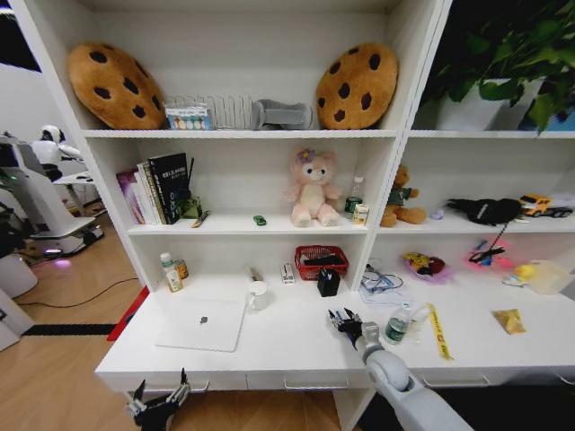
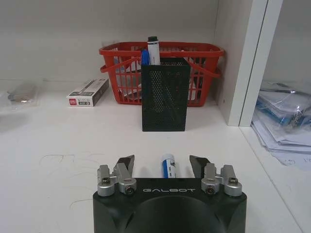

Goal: Organize the objects on the table.

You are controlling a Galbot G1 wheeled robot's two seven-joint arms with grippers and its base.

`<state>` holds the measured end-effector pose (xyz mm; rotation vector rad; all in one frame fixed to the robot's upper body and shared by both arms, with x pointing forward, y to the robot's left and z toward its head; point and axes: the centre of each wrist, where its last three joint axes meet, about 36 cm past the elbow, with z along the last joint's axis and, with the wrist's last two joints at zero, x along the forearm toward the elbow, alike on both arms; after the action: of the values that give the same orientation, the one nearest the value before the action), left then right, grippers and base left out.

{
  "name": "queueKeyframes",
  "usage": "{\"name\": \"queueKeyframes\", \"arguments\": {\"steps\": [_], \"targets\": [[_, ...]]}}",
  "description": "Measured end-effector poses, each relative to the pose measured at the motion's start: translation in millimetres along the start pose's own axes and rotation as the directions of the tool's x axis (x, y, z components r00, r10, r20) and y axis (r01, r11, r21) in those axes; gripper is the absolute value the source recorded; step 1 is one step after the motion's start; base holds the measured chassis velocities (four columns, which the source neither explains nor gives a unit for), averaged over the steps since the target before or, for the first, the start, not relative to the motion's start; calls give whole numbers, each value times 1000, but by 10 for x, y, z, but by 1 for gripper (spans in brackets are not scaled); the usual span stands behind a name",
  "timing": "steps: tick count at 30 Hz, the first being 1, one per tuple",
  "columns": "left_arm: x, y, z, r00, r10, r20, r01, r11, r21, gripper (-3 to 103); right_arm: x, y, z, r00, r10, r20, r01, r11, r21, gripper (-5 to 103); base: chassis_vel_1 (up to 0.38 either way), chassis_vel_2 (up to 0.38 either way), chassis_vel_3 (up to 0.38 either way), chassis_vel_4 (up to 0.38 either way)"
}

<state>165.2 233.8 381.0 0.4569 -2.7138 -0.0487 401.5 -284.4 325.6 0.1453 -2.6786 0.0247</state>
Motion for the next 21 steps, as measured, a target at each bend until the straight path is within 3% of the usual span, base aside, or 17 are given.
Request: {"name": "queueKeyframes", "arguments": {"steps": [5, 21], "targets": [[-7, -8, 10, 1000, 1, -2, -1, 1000, 1, 99, -41, 5, -58, 1000, -1, -31, -1, 998, -70, 63, 0, 0, 0, 0], [-25, -27, 51, 1000, 8, -10, -8, 1000, 4, 99, -149, 12, -151, 999, 15, -47, -18, 997, -69, 59, 0, 0, 0, 0]]}}
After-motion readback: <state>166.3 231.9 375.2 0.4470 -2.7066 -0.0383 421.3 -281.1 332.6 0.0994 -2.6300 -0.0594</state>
